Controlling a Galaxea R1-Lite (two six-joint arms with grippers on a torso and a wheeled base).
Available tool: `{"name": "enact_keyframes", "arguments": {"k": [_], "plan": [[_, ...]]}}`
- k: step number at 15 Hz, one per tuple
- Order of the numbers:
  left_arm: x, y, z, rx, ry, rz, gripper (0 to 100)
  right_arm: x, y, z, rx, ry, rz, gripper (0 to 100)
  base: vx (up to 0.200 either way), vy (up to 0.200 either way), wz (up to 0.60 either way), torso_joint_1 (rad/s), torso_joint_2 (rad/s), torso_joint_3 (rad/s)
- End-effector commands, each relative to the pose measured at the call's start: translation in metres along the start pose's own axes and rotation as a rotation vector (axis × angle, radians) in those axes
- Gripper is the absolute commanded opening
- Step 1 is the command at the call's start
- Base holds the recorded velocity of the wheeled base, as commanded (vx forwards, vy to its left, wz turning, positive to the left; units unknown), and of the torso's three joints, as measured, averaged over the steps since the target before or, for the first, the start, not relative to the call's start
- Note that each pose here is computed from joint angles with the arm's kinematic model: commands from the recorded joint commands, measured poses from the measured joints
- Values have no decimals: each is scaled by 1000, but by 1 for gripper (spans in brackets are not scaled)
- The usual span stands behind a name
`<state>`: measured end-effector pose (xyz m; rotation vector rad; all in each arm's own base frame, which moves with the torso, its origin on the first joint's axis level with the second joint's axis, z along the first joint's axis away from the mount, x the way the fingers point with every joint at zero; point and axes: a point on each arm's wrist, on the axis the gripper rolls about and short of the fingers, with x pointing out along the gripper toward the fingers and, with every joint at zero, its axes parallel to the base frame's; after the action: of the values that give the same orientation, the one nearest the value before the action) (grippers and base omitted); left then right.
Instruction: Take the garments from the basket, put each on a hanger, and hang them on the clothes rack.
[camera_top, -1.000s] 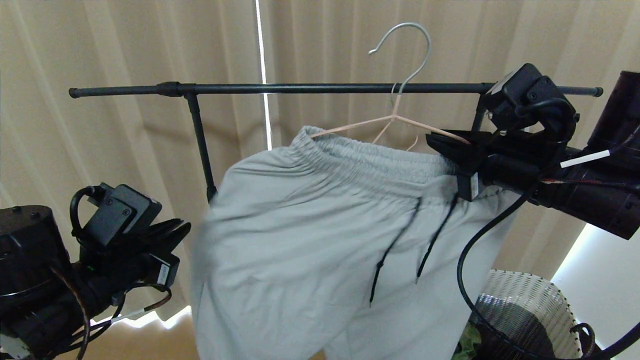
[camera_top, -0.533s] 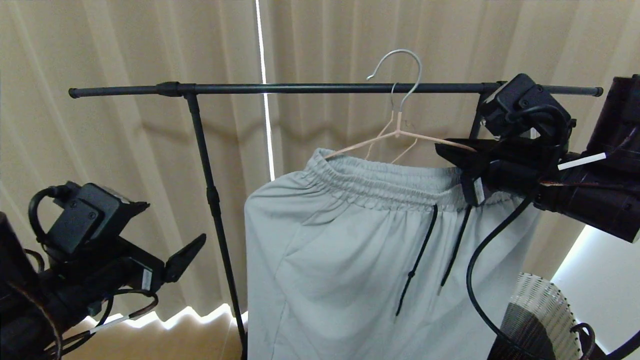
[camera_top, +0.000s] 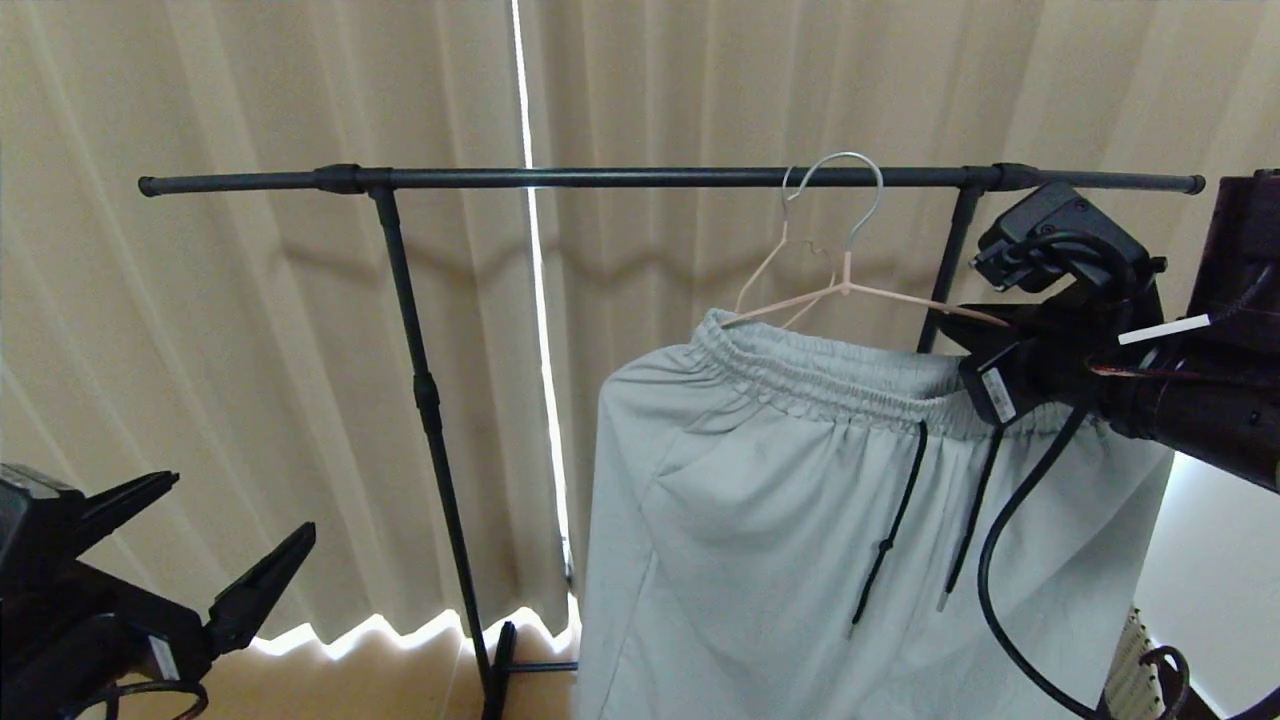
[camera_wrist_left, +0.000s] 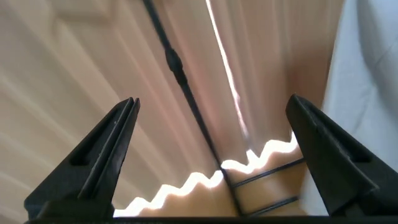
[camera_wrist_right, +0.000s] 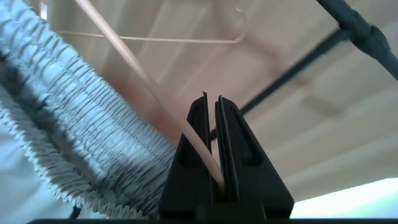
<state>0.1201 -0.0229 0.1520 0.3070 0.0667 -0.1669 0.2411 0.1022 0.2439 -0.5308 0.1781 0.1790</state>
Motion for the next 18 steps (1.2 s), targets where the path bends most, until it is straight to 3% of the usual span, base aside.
{"name": "enact_keyframes", "arguments": {"k": [1, 6, 11, 16, 18], "plan": [[-8, 2, 3, -28, -39, 19, 100, -1, -3, -1, 6, 2, -10, 0, 0, 0, 0, 0, 0, 0], [-4, 4, 13, -52, -70, 19, 100, -4, -2, -4, 16, 8, -8, 0, 0, 0, 0, 0, 0, 0], [10, 1, 10, -116, -27, -44, 100, -1, -1, -6, 12, 19, -4, 0, 0, 200, 0, 2, 2, 4], [13, 0, 6, -120, -4, -53, 100, 0, -1, -6, 12, 20, -5, 0, 0, 200, 0, 2, 1, 3], [12, -1, 4, -118, 2, -56, 100, 4, -3, -8, 13, 39, -30, 0, 0, 0, 0, 0, 0, 0]]}}
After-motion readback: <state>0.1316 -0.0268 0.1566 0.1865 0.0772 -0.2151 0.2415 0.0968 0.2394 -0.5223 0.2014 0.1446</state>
